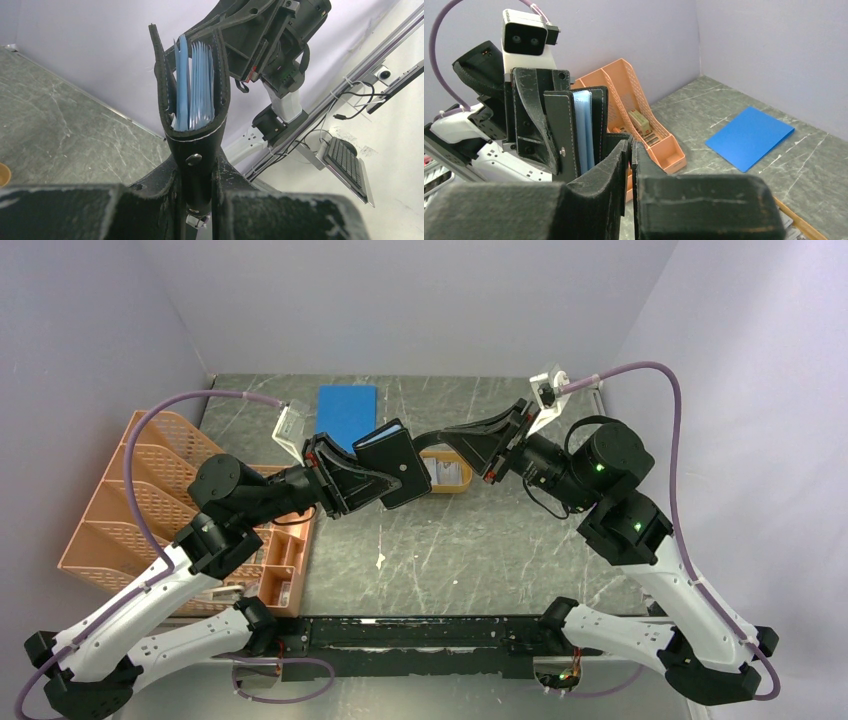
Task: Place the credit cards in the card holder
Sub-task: Close the card holder.
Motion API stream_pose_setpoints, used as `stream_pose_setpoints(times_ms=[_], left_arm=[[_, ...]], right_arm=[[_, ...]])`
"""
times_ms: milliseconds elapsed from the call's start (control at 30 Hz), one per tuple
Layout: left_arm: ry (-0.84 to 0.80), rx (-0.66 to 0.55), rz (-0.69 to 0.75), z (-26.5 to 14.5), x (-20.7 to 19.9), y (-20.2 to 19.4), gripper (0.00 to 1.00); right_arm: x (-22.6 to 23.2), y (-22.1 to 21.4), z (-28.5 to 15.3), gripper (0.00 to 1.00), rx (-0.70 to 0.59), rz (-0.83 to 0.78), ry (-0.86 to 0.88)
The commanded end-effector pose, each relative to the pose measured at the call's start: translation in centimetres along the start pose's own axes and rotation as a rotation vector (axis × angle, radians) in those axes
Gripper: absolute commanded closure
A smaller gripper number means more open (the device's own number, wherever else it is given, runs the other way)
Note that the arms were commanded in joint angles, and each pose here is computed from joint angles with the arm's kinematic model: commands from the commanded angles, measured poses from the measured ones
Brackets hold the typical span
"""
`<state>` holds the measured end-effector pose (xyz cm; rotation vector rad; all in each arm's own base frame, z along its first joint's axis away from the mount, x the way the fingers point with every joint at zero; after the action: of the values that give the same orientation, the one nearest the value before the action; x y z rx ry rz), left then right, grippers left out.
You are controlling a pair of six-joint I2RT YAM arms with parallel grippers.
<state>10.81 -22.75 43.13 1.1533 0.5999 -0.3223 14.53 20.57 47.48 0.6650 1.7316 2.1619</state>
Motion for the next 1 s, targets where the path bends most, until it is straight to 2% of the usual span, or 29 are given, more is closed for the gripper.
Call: stream_pose_setpoints(times_ms=[0, 100, 500, 667, 967], left_arm=[[-0.036, -0.062, 0.044, -0.3, -1.7, 1.8, 0.95], [-0.028, -0.063, 0.044, -0.3, -1.6, 1.8, 0.95], [0.147, -0.078, 0.017, 1.2, 0.6, 2.7, 0.95], [0.262, -0.042, -0.017, 2.4, 2.4, 2.7, 0.95], [0.340, -0.052, -0.029, 2.7, 3.7, 2.7, 0.95]], right_arm=[[0.6, 1.1, -0.7, 0.94, -0.034, -0.011, 0.023], [0.7, 1.1, -0.7, 1.00, -0.033, -0.006, 0.035], [2.0, 0.5, -0.2, 1.00, 0.023, 0.012, 0.158], [1.9, -0.5, 0.6, 1.00, 0.044, 0.048, 0.160], [1.0, -2.5, 2.4, 1.00, 0.091, 0.092, 0.125]])
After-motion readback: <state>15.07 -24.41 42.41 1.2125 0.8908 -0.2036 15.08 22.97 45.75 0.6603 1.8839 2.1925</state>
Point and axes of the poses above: each gripper's point midway between its finger pads, its own z axis out along the fingers, its own x axis along the line the jaws close on, y = z × x, the point moved 6 cm from there along -z, back along the fingers, and after that the axes turned 4 degrees about -z, right-handed, at the moved point
